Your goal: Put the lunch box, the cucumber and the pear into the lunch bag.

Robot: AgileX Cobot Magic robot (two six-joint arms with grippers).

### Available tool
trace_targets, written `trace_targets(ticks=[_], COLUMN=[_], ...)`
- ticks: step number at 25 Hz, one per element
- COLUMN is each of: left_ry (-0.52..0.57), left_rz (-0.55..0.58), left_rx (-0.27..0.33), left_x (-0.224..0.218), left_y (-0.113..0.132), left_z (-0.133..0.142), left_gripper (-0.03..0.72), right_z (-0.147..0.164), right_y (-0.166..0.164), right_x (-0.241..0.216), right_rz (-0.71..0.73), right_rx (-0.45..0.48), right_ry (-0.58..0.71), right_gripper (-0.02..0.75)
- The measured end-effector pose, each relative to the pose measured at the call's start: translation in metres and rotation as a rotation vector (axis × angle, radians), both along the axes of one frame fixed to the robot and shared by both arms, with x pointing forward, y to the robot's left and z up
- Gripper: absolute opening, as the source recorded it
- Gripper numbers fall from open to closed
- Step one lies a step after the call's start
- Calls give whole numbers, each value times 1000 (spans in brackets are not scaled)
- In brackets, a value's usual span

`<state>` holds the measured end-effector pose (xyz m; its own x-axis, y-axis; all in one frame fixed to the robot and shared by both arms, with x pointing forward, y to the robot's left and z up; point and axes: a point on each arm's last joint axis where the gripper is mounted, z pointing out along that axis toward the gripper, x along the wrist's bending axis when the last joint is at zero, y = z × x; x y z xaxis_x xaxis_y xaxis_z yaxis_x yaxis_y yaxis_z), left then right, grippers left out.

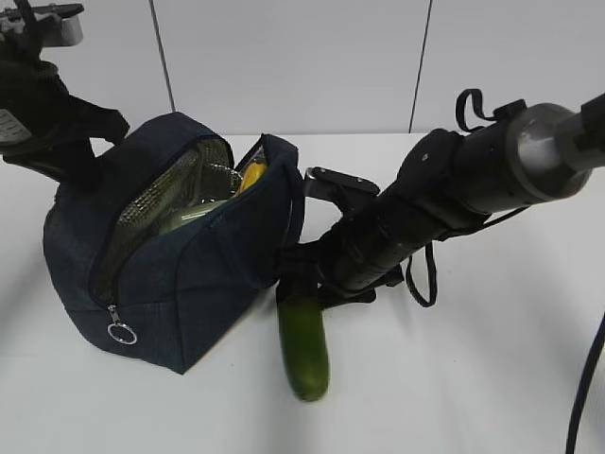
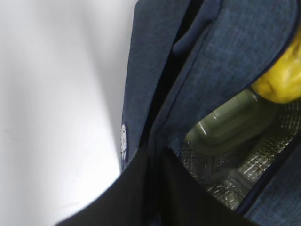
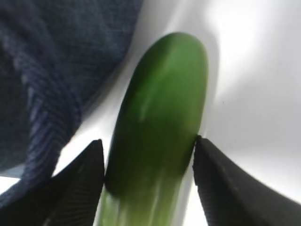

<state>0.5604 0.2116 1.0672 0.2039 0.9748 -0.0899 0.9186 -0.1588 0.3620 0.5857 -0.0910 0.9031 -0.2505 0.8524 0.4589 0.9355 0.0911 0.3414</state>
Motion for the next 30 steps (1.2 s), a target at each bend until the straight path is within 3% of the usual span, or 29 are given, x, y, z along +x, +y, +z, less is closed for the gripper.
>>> trace_targets(ticks=[7,16,30], left_ry=[1,1,1], left_rz=[1,1,1], left_rx=[-3,-3,-4], left_x=[0,0,0], left_y=[0,0,0], left_z=[0,0,0], left_gripper=[3,3,3], right_z=[-9,-9,1], right_y=[1,1,-8], right_x=[0,-2,-5], right_rz=[18,46,149], right_rx=[-6,-16,-92], right_ry=[25,33,-10], right_gripper=[462,357,348])
